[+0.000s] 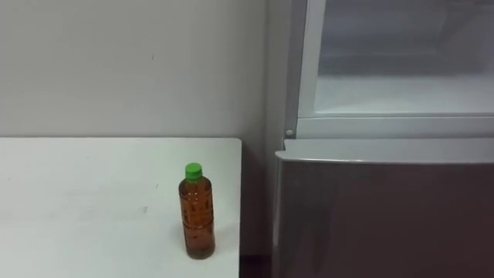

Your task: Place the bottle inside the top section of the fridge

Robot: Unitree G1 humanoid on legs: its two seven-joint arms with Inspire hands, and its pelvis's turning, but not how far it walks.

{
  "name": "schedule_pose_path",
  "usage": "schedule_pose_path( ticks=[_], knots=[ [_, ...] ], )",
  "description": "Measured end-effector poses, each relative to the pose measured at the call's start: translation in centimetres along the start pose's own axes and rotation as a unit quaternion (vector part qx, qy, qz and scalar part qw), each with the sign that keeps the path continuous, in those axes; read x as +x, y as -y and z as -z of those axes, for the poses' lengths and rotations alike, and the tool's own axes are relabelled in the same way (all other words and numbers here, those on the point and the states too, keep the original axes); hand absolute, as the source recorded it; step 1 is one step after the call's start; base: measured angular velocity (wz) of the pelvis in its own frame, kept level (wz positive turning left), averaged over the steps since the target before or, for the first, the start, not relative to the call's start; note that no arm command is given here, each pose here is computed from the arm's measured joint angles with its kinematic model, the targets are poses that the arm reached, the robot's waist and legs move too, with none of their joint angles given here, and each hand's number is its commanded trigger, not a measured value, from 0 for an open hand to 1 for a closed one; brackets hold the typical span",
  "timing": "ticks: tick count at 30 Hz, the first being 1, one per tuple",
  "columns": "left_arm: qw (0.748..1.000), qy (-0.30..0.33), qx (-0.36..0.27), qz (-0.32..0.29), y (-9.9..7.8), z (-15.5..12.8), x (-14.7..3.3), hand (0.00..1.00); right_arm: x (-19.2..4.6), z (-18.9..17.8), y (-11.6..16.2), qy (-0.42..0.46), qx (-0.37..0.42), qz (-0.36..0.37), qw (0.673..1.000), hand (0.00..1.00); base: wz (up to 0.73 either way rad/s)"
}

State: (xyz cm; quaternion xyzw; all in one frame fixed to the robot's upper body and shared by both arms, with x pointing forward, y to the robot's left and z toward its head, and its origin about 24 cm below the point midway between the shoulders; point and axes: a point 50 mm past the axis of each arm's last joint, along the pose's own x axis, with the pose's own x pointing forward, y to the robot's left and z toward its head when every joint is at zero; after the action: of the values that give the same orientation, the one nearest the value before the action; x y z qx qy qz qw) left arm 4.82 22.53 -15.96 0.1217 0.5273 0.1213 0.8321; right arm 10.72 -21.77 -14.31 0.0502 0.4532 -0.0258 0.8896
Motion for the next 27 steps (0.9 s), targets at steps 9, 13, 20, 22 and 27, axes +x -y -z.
schedule_pose_path(
  ticks=[9, 13, 20, 22, 27],
  knots=[
    [1.000, 0.010, 0.007, 0.008, 0.3, -0.5, 0.0, 0.00, -0.3, -5.9, -2.0, 0.134, -0.025, -0.050, 0.989, 0.00, 0.00],
    [1.000, 0.017, 0.014, 0.013, 0.0, -0.6, 0.0, 0.00, -1.3, -8.5, -2.9, 0.199, -0.035, -0.073, 0.977, 0.00, 0.00],
    [1.000, 0.020, 0.019, 0.013, 0.0, -0.7, 0.0, 0.00, -2.7, -10.7, -4.7, 0.259, -0.052, -0.110, 0.958, 0.00, -0.01],
    [1.000, 0.021, 0.019, 0.012, -0.1, -0.7, 0.0, 0.00, -3.2, -11.7, -5.1, 0.280, -0.054, -0.119, 0.951, 0.00, -0.06],
    [0.999, 0.024, 0.037, 0.013, -0.5, -0.8, 0.1, 0.00, -4.5, -13.7, -6.0, 0.328, -0.063, -0.147, 0.931, 0.00, -0.05]
  ],
)
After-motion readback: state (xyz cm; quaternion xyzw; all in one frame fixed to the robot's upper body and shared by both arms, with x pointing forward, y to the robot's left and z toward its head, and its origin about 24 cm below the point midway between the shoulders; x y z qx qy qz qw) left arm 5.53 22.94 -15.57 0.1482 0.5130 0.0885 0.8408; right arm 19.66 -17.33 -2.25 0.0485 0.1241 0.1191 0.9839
